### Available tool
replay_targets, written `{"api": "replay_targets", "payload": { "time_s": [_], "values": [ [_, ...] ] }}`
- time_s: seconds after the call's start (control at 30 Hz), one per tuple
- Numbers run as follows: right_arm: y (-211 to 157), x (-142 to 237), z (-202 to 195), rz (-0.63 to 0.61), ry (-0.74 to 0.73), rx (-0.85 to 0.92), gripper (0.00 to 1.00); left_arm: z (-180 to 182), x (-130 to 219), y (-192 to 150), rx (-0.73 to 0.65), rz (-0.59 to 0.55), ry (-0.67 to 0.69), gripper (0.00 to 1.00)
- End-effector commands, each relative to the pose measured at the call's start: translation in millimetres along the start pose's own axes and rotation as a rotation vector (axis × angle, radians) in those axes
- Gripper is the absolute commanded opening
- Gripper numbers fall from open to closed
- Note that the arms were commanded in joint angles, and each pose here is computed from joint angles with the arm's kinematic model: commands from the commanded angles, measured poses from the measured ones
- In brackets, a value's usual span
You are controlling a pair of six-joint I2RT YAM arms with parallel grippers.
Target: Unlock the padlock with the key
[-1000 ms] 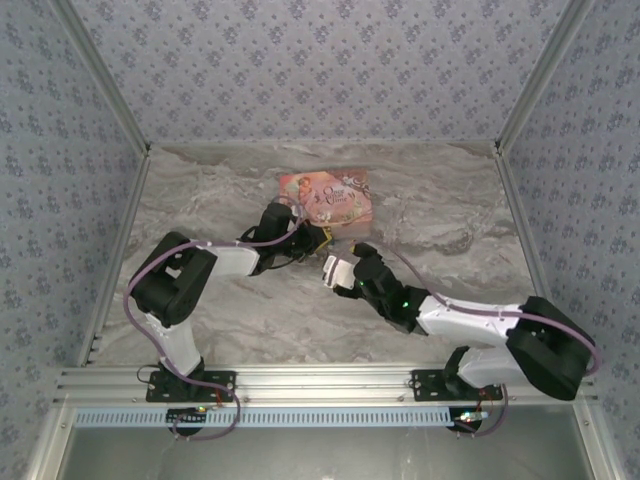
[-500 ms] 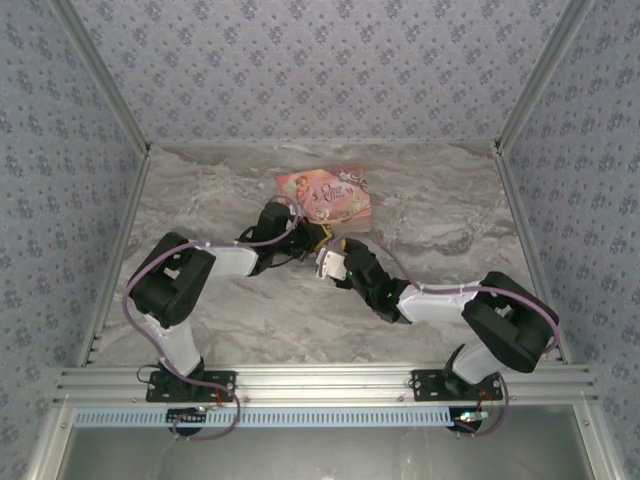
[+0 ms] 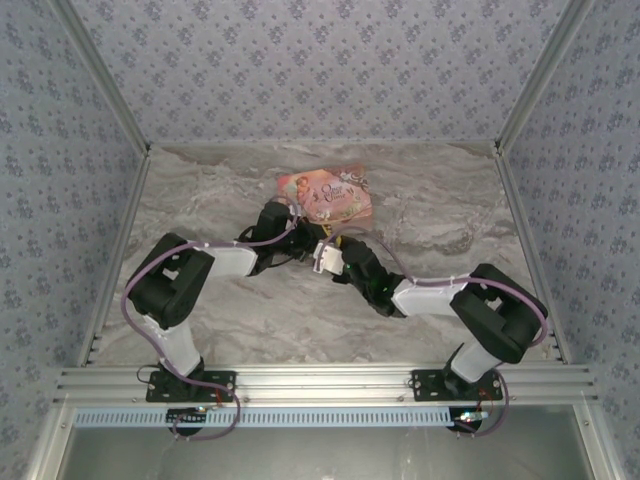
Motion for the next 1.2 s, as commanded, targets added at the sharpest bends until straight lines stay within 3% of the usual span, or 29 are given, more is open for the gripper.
{"api": "replay_targets", "payload": {
  "time_s": [0.0, 0.57, 0.8, 1.17],
  "values": [
    [16, -8, -12, -0.048, -0.031, -0.019, 0.41, 5, 3, -12, 0.083, 0.084, 0.032, 0.00],
    [13, -21, -8, -0.010, -0.045, -0.025, 0.20, 4, 4, -13, 0.084, 0.088, 0.024, 0.00],
    [13, -20, -11, -0.016, -0.049, -0.082, 0.00, 5, 4, -13, 0.086, 0.088, 0.023, 0.00],
    [15, -15, -10, -0.090, -0.019, -0.314, 0.00, 4, 6, -13, 0.085, 0.083, 0.022, 0.00]
  ]
}}
Point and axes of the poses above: each hand's point on the last joint's axis, 136 mm out from that joint toward the fingers, its own x axis back along the fingers, its own z axis along the line the jaws close on, y = z × x, the point moved 6 cm from there along x, back along the fingers, and after that the axes turned 12 degrees about x, right-handed, at the moved point
